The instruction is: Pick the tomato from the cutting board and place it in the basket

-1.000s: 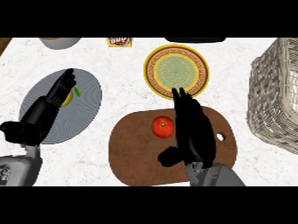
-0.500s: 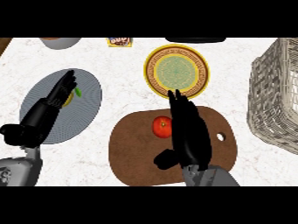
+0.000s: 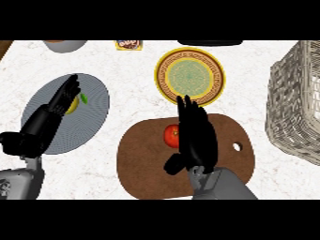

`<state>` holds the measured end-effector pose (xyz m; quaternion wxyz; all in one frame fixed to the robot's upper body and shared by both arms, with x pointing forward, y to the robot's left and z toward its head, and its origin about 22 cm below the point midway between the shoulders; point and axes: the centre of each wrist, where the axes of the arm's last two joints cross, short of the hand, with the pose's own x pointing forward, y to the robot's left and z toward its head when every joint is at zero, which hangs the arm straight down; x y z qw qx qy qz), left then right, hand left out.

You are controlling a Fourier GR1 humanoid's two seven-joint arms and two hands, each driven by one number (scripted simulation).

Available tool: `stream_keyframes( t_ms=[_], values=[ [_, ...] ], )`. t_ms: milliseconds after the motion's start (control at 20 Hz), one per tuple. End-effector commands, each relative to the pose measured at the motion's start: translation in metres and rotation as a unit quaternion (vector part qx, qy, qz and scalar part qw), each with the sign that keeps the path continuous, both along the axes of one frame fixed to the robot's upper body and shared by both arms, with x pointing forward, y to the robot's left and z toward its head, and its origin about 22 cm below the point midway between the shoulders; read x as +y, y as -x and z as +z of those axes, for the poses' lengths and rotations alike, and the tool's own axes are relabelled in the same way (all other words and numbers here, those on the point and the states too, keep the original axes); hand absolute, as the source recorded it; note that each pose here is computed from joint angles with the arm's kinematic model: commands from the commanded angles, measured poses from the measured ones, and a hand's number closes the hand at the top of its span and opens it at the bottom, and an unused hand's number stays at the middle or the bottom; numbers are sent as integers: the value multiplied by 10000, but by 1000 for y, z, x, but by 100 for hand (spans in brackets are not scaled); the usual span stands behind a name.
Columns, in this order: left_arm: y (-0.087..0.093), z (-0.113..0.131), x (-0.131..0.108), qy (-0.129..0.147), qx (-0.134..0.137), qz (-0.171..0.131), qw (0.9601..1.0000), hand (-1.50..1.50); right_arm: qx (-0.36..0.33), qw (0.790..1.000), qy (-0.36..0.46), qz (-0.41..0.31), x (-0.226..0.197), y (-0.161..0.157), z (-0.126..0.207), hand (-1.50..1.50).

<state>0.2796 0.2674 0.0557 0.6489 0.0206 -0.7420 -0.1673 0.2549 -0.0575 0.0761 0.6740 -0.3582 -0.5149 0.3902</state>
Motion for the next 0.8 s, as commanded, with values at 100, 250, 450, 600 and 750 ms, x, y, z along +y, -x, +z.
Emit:
stream_keyframes(
  t_ms=[100,250,450,600,750],
  values=[
    [0,-1,1,-28,-58,-8,10000,0,32,9999,58,-90,-2,-15,-23,-150],
    [-8,10,-1,4,19,-30,10000,0,267,9994,192,-133,9,-16,-17,-150],
    [-4,-6,9,40,62,-77,9999,0,422,9984,257,-269,12,-19,-43,-150],
    [-6,6,-10,51,33,5,10000,0,502,9980,207,-338,4,-25,-39,-150],
    [9,-4,7,12,-47,-73,10000,0,518,9979,213,-314,-15,-20,-47,-150]
  ],
)
